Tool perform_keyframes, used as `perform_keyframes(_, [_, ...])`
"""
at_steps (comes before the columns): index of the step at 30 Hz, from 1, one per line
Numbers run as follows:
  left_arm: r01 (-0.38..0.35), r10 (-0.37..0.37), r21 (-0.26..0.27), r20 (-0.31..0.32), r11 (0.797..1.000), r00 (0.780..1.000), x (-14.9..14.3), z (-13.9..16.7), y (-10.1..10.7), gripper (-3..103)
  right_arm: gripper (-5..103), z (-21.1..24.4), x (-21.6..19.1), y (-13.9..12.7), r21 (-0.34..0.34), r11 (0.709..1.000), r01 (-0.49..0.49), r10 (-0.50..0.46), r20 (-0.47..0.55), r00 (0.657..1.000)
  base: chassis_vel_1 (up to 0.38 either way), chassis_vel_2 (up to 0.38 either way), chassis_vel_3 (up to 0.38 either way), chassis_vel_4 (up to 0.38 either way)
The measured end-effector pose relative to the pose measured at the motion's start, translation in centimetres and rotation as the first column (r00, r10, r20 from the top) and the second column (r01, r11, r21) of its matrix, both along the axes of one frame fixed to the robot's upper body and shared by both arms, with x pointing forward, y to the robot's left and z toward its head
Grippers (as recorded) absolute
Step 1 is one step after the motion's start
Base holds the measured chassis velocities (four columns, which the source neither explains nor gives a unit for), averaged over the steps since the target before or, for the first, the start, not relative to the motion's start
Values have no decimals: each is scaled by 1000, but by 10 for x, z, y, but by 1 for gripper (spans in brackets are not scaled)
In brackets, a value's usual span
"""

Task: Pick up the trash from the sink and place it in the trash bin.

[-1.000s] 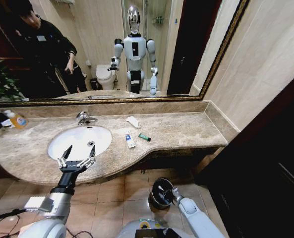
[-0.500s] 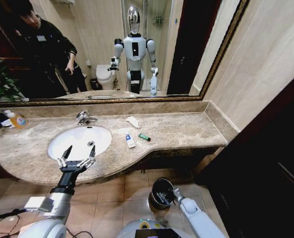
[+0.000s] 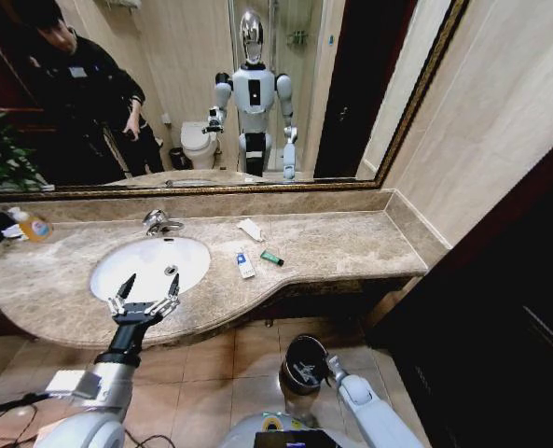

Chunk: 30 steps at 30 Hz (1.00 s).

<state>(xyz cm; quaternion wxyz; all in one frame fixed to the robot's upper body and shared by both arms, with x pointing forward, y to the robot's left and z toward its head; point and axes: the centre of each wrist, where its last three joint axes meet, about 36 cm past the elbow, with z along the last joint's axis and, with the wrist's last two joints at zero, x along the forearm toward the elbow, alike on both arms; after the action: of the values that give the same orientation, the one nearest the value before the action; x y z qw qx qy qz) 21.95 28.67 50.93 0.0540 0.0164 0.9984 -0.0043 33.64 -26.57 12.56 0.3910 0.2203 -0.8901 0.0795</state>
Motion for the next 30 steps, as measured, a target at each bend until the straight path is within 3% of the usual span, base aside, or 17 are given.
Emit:
perform_keyframes(18, [0, 0, 0, 0, 1000, 1000, 0, 0, 0, 100, 100, 0, -12, -7, 14, 1000, 25, -25, 40, 999, 0, 0, 0, 0])
perform_keyframes(23, [0, 0, 0, 0, 1000, 1000, 0, 0, 0, 100, 100, 21, -15, -18, 89, 994, 61, -72, 125, 990, 0, 0, 0, 0])
perform_keyframes(30, [0, 0, 0, 0, 1000, 1000, 0, 0, 0, 100, 100, 61, -33, -28, 157, 987, 39, -78, 254, 964, 0, 0, 0, 0])
